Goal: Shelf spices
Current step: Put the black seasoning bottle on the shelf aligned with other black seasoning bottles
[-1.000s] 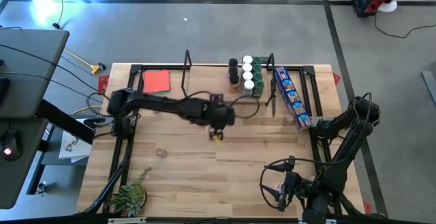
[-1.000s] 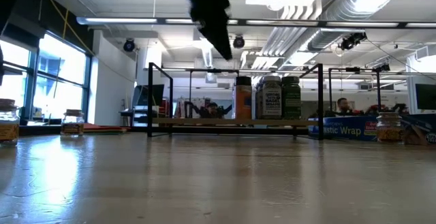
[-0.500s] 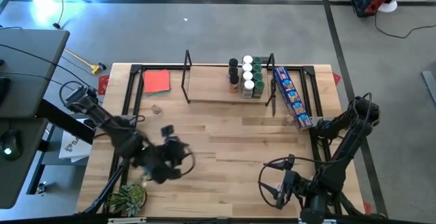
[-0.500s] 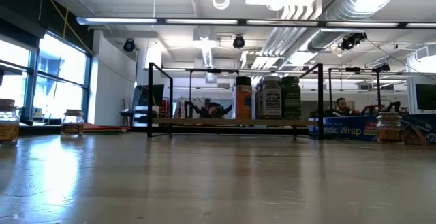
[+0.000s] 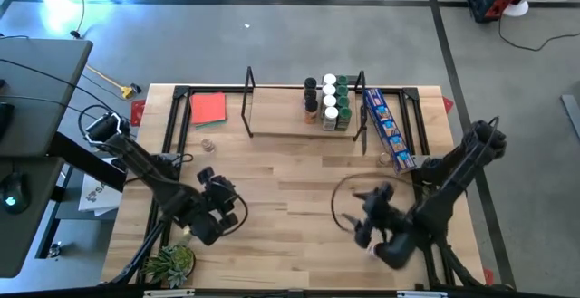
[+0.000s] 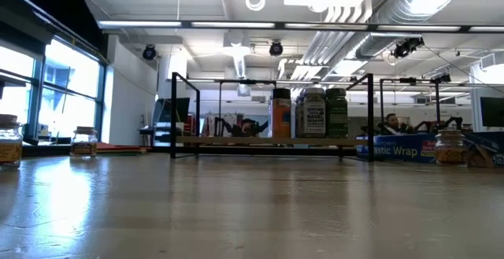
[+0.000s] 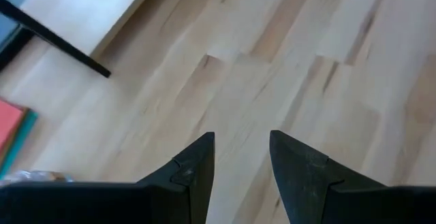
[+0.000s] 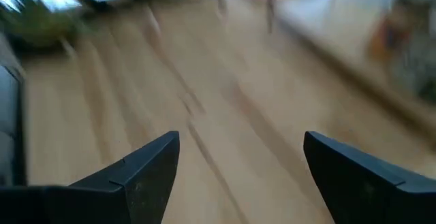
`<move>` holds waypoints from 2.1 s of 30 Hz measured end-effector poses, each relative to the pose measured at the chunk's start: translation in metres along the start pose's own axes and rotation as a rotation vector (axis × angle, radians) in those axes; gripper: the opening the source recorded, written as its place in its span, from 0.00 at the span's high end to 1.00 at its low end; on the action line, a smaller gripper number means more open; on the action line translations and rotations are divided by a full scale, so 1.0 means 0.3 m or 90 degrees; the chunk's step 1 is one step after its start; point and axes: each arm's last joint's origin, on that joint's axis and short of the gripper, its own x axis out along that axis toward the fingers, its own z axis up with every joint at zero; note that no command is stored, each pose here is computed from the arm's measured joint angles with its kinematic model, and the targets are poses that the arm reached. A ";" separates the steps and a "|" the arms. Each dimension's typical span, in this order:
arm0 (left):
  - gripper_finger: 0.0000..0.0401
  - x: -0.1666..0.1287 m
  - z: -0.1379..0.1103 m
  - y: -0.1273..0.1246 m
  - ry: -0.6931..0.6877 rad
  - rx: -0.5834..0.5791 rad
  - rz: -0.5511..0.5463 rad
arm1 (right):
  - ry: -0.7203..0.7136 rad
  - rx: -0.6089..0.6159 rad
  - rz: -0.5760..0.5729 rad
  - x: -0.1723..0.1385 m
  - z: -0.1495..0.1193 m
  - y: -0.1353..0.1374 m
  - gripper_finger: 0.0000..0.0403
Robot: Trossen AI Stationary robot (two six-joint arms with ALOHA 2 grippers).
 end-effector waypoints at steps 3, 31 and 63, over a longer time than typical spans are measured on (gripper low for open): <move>0.66 0.038 -0.019 -0.010 -0.011 -0.022 -0.012 | 0.231 -0.031 -0.011 0.014 0.043 -0.048 0.23; 0.66 0.129 -0.090 -0.044 -0.060 -0.035 -0.086 | 0.522 -0.182 0.219 -0.036 -0.178 -0.010 0.23; 0.66 0.117 -0.050 -0.065 -0.185 -0.115 -0.073 | 0.347 -0.067 0.027 0.502 0.402 -0.380 0.53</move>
